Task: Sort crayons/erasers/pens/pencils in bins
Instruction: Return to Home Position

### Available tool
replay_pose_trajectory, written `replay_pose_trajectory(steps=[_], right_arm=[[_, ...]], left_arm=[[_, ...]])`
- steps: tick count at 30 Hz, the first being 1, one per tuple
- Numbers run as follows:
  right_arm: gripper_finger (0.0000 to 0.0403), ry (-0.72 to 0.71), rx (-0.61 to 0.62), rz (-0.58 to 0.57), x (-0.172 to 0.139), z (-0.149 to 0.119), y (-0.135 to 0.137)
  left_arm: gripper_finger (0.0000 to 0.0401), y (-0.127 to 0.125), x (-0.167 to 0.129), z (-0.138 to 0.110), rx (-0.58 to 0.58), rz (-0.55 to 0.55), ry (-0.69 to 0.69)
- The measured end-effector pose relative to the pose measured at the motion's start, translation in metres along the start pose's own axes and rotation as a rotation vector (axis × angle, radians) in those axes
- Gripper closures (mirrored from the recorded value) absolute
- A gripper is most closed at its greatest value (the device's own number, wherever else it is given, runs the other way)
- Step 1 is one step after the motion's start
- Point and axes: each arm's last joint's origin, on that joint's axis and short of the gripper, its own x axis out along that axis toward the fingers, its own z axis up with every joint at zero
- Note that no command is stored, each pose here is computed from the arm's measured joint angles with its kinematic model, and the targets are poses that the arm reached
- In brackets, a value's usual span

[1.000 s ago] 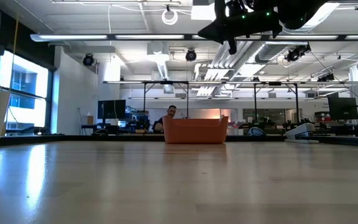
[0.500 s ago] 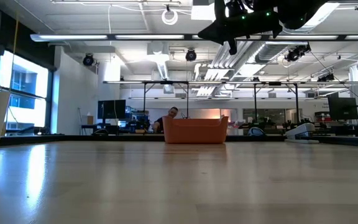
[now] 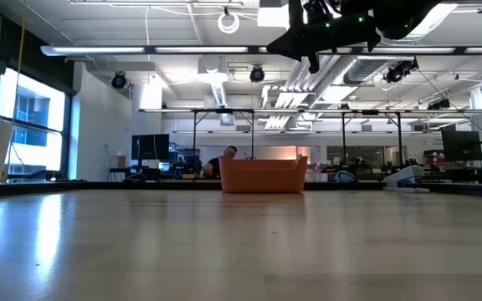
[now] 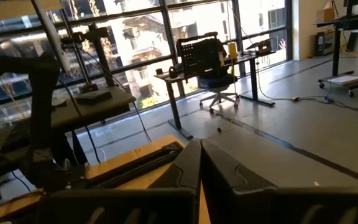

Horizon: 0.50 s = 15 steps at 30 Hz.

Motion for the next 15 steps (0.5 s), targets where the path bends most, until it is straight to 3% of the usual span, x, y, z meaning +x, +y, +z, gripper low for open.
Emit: replay_pose_trajectory(steps=[6, 12, 15], right_arm=[[0.0403, 0.01, -0.02, -0.016, 0.0, 0.0, -0.004], [0.0403, 0.041, 0.053, -0.019, 0.0, -0.004, -0.005], [0.0403, 0.051, 0.03, 0.054, -0.001, -0.003, -0.003]], left_arm=[[0.0396, 0.012, -0.021, 0.034, 0.15, -0.017, -0.09], [0.0399, 0.024, -0.025, 0.069, 0.268, -0.06, -0.258], [0.04, 0.036, -0.02, 0.084, 0.276, -0.076, -0.323]])
